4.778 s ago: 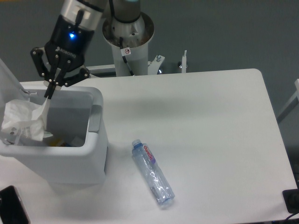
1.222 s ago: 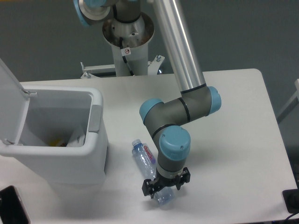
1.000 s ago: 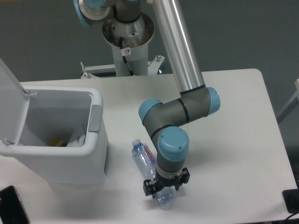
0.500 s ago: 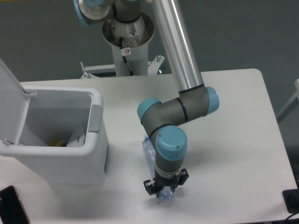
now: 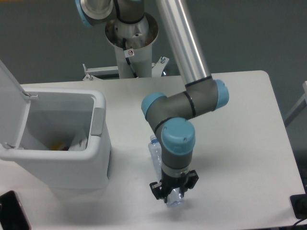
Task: Place the trash in the trash can
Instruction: 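Lift the bottle and carry it over the trash bin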
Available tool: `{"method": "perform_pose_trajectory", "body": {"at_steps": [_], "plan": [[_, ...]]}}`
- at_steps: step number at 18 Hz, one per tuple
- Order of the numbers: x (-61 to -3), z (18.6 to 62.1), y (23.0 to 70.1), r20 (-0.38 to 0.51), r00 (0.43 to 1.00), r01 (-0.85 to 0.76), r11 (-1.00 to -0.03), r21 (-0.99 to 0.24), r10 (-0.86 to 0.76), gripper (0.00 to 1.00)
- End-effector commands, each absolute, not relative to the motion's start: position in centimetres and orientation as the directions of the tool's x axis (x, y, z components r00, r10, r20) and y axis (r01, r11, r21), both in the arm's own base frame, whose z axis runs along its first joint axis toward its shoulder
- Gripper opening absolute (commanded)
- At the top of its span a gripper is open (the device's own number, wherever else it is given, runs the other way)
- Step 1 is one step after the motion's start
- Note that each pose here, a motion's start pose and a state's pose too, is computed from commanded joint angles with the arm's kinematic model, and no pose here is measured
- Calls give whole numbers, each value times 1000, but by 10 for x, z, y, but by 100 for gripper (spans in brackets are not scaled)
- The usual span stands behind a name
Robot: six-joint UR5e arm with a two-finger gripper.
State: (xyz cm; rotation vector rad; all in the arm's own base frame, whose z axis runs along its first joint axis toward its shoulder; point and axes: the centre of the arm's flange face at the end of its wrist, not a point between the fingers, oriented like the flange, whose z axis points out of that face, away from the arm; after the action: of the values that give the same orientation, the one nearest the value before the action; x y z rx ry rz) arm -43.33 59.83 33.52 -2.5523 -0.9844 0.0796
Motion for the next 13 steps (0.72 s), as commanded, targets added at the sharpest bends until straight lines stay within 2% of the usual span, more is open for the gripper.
{"method": "perform_pose_trajectory", "body": {"at_steps": [4,7,11,13], "plan": [[-444,393,597,87,751,608,-633,-479,655,57],[-446,464,603,110,746,579,-558,-595,657,57],[-422,539,599,187,798,499,-452,-740,574,57],[-406,567,593,205,821,471,-428,-771,533,57]]}}
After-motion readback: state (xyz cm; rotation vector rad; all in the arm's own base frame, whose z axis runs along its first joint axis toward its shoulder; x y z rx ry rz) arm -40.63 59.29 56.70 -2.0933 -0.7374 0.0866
